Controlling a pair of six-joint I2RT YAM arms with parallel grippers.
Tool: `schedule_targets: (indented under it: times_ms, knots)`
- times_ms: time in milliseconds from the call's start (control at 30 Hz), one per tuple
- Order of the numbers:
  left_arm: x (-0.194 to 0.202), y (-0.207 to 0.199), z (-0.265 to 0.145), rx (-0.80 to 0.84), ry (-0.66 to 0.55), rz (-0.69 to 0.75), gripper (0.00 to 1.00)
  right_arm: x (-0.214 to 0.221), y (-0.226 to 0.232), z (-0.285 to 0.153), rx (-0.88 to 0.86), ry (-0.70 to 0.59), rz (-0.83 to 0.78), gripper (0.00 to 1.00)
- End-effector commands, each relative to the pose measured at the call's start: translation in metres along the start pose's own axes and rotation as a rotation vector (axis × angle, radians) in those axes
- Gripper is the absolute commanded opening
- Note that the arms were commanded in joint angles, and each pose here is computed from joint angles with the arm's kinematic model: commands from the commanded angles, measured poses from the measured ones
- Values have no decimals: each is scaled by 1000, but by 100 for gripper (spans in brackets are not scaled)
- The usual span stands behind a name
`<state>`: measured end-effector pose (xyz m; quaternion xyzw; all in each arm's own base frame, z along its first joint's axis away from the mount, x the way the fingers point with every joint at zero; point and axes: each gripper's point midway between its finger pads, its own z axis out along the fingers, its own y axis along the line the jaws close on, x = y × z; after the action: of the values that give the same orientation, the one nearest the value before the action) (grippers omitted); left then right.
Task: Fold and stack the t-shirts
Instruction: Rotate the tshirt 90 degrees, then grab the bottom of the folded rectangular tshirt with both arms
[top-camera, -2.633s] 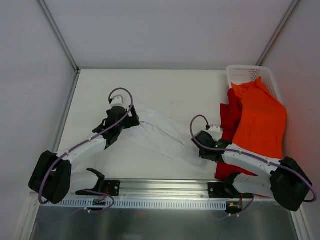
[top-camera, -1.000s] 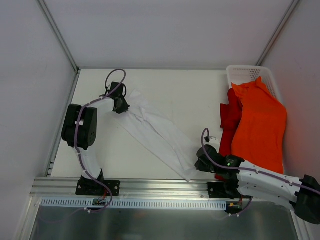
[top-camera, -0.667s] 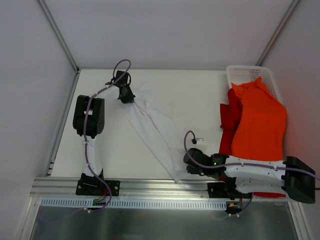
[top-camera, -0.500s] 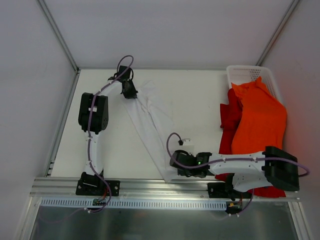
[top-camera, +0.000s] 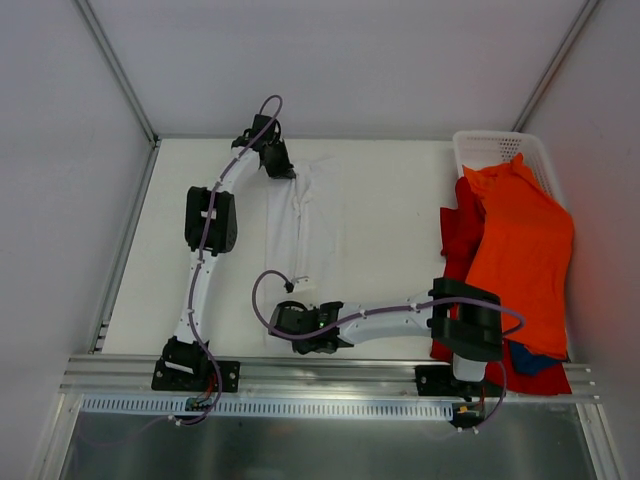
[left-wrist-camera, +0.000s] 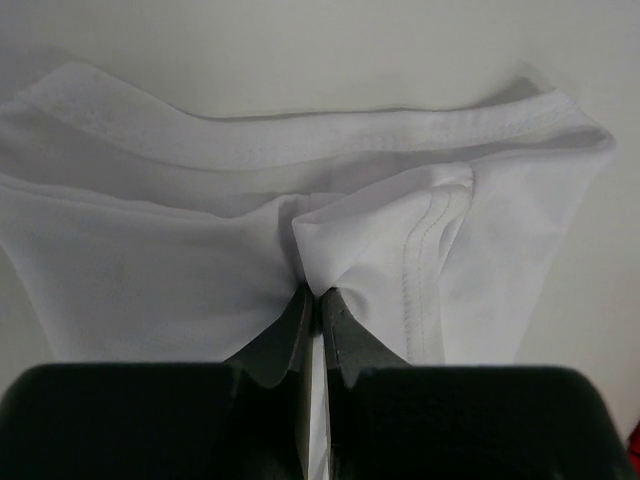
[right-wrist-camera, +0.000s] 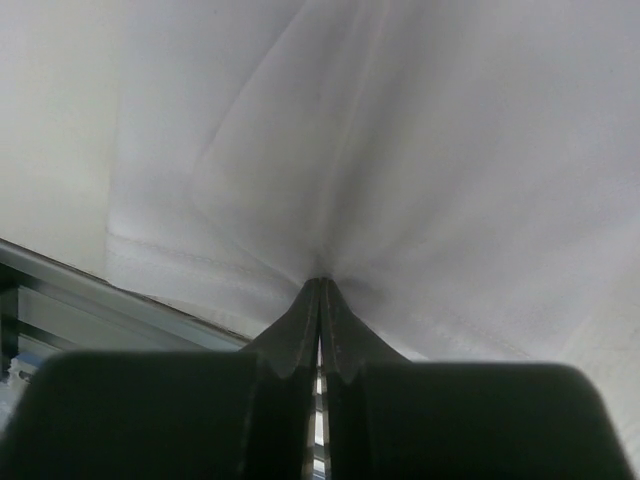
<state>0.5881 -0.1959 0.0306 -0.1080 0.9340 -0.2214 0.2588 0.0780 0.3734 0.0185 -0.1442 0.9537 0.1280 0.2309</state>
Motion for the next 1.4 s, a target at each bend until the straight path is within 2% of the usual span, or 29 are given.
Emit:
schedule_targets:
  times_ms: [0, 233, 300, 333, 367, 400, 433, 467, 533, 567, 633, 667, 733, 767, 833, 867, 900, 933, 967, 1000, 1033, 1100, 1133, 1200, 1233, 1367]
  knots:
    - [-3, -24, 7, 133, 26, 23, 0, 14, 5, 6, 6, 75, -55, 0]
    - [-13, -49, 6, 251, 0, 49, 1, 18, 8, 19, 20, 101, -71, 0]
    - [-22, -66, -13, 311, -15, 71, 35, 21, 3, 20, 31, 105, -63, 4]
    - [-22, -70, -19, 320, -15, 70, 50, 22, 2, 19, 35, 106, -62, 21]
    - [-40, -90, -45, 370, -78, 100, 60, 22, 0, 18, 48, 104, -52, 70]
    - [-47, -99, -57, 395, -106, 111, 85, 20, -6, 16, 77, 95, -55, 88]
    - [-49, -103, -65, 405, -121, 115, 95, 20, -10, 14, 101, 88, -58, 99]
    - [-68, -118, -95, 429, -193, 143, 99, 18, -19, 11, 145, 74, -67, 99]
    - [-83, -128, -123, 430, -262, 171, 99, 13, -19, 2, 160, 46, -74, 99]
    - [-98, -137, -152, 428, -328, 182, 99, 11, -25, -1, 186, 30, -84, 99]
    - [-106, -142, -176, 418, -378, 205, 99, 7, -23, -8, 184, 14, -84, 100]
    - [-113, -151, -208, 426, -430, 221, 99, 6, -24, -12, 189, 7, -88, 100]
    - [-108, -143, -221, 386, -442, 223, 99, 1, -20, -22, 177, -19, -93, 99]
    - [-109, -151, -254, 393, -489, 239, 99, 0, -22, -26, 187, -25, -102, 99]
    - [-94, -132, -257, 327, -478, 232, 99, -5, -15, -36, 179, -57, -116, 100]
    - [-90, -135, -291, 326, -525, 240, 99, -7, -16, -43, 183, -65, -121, 99]
    - [-69, -116, -278, 280, -476, 220, 99, -10, -15, -46, 185, -81, -126, 100]
    - [-62, -107, -283, 247, -482, 208, 99, -12, -12, -51, 182, -90, -132, 99]
    - [-53, -110, -314, 259, -519, 219, 99, -18, -8, -60, 179, -111, -141, 99]
    - [-29, -90, -300, 219, -466, 197, 99, -22, -6, -66, 178, -124, -142, 100]
    - [-21, -88, -325, 214, -506, 198, 99, -24, -1, -72, 167, -137, -153, 99]
    - [12, -67, -316, 187, -451, 175, 99, -37, 12, -87, 135, -171, -167, 100]
    - [23, -70, -333, 219, -461, 182, 99, -41, 18, -92, 122, -178, -174, 100]
    - [55, -57, -324, 226, -396, 148, 99, -57, 31, -108, 107, -217, -195, 99]
    - [68, -63, -336, 261, -400, 160, 99, -60, 32, -115, 115, -231, -210, 99]
    - [140, -54, -325, 268, -306, 167, 98, -86, -11, -139, 220, -318, -186, 99]
